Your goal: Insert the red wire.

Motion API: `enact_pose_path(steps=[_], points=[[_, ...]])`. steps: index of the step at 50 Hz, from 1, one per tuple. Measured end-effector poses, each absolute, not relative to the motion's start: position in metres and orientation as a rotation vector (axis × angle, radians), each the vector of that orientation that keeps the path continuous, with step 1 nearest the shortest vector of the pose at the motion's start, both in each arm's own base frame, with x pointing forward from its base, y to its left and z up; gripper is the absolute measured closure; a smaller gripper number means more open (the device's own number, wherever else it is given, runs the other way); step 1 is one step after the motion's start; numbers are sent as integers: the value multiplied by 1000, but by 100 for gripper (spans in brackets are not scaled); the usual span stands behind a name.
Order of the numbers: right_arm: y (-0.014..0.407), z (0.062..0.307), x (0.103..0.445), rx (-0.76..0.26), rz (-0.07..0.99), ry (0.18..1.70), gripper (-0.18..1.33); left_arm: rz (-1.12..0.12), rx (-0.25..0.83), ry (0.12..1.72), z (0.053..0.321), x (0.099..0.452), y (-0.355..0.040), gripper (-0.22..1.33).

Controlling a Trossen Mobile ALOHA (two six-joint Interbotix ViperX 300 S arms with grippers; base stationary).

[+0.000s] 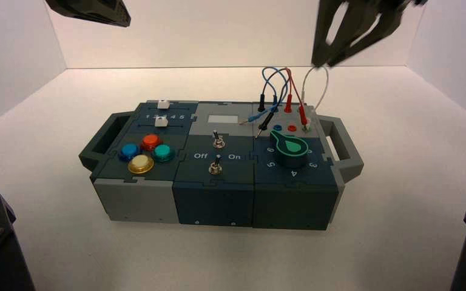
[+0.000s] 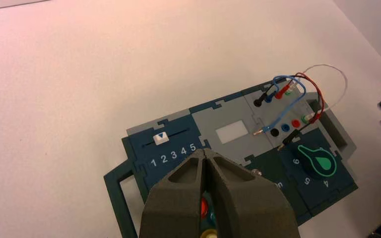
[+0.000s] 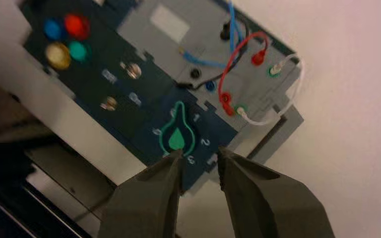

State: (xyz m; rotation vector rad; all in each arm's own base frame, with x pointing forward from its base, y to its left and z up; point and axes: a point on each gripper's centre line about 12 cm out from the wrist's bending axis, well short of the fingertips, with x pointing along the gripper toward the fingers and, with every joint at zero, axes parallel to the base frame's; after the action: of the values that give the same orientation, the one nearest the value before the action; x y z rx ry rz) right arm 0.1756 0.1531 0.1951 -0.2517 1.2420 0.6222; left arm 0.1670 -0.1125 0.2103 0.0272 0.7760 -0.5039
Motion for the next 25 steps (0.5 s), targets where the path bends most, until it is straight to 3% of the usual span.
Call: enact_pose_path(steps=[10, 25], points=[[157, 181, 189, -341, 602, 1295, 33, -506, 22, 765, 213, 166, -112, 128], [169, 172, 207, -393, 605, 1329, 33, -505, 23, 766, 213, 166, -112, 128]])
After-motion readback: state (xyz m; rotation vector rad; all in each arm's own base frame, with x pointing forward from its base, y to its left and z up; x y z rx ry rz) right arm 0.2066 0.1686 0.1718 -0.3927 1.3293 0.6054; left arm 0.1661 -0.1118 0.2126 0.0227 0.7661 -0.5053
